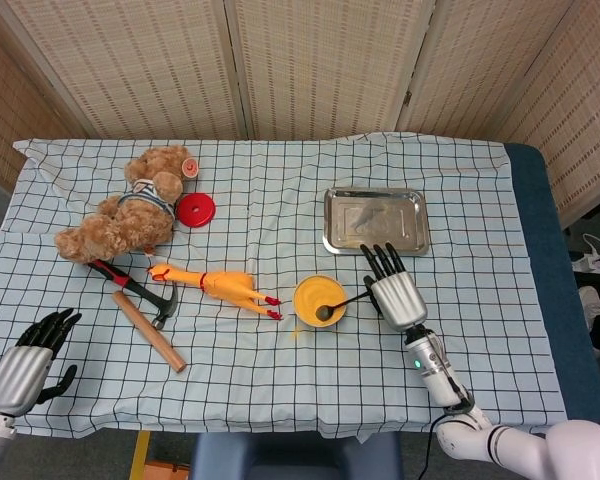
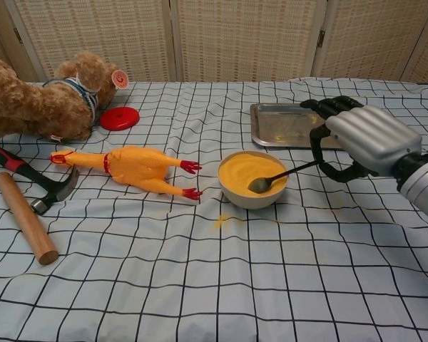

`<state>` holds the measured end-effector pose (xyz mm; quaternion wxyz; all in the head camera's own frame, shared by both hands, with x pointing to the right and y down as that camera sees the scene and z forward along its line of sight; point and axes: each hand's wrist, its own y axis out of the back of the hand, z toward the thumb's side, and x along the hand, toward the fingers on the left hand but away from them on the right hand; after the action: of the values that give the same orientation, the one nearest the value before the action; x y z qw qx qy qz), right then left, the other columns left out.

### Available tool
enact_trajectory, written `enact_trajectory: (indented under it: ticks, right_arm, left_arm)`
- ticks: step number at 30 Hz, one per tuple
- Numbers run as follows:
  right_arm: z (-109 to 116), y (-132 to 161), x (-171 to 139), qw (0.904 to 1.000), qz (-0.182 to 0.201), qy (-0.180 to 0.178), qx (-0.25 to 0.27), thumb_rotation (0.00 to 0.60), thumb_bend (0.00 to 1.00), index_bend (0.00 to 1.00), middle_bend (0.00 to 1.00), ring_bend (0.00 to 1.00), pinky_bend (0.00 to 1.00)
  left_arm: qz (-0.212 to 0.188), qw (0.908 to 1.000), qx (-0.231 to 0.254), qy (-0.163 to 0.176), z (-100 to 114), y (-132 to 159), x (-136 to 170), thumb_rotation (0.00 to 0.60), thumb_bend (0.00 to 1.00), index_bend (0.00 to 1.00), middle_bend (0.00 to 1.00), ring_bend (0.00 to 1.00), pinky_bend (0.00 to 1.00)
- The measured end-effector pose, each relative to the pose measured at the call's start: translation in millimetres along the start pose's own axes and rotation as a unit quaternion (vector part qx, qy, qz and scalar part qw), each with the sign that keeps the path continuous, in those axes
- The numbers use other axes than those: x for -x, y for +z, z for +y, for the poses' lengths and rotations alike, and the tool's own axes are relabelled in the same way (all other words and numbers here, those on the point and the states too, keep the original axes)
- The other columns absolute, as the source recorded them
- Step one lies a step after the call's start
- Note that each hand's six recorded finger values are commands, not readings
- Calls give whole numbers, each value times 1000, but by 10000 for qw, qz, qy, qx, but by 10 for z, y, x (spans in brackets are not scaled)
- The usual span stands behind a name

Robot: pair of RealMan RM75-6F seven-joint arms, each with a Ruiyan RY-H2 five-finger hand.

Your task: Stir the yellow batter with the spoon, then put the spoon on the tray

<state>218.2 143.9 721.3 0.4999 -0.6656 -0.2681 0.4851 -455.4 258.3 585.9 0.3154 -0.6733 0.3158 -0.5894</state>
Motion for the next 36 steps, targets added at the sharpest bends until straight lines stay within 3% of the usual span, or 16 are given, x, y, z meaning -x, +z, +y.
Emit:
enact_trajectory:
  ticks: [5, 10, 14, 27, 36]
  right_arm:
    - [51, 29, 23, 9998, 16, 107, 169, 600, 416, 800, 35, 0, 0]
    - [178, 68, 47, 9993, 82, 206, 311, 600, 549, 828, 49, 0, 0]
    - [252, 88, 59, 9979, 103, 415, 476, 600, 587, 845, 57, 0, 0]
    - [469, -17, 318, 9882, -352, 1401, 518, 600, 600, 865, 67, 0, 0]
    - [550, 117, 605, 9761, -686, 1983, 566, 600, 601, 869, 79, 0, 0]
  left_arm:
    - [-16, 10000, 10, 10, 6, 3, 3, 600, 438, 0, 0, 0, 138]
    - [-33, 10000, 10, 19, 10, 8, 10, 600, 438, 0, 0, 0, 138]
    - [-52, 10000, 7, 20, 13, 16, 17, 600, 438, 0, 0, 0, 138]
    - [-139, 9999, 27, 32, 21, 57, 46, 600, 439, 0, 0, 0, 138]
    - [-180, 9998, 63, 46, 41, 61, 61, 600, 438, 0, 0, 0, 139]
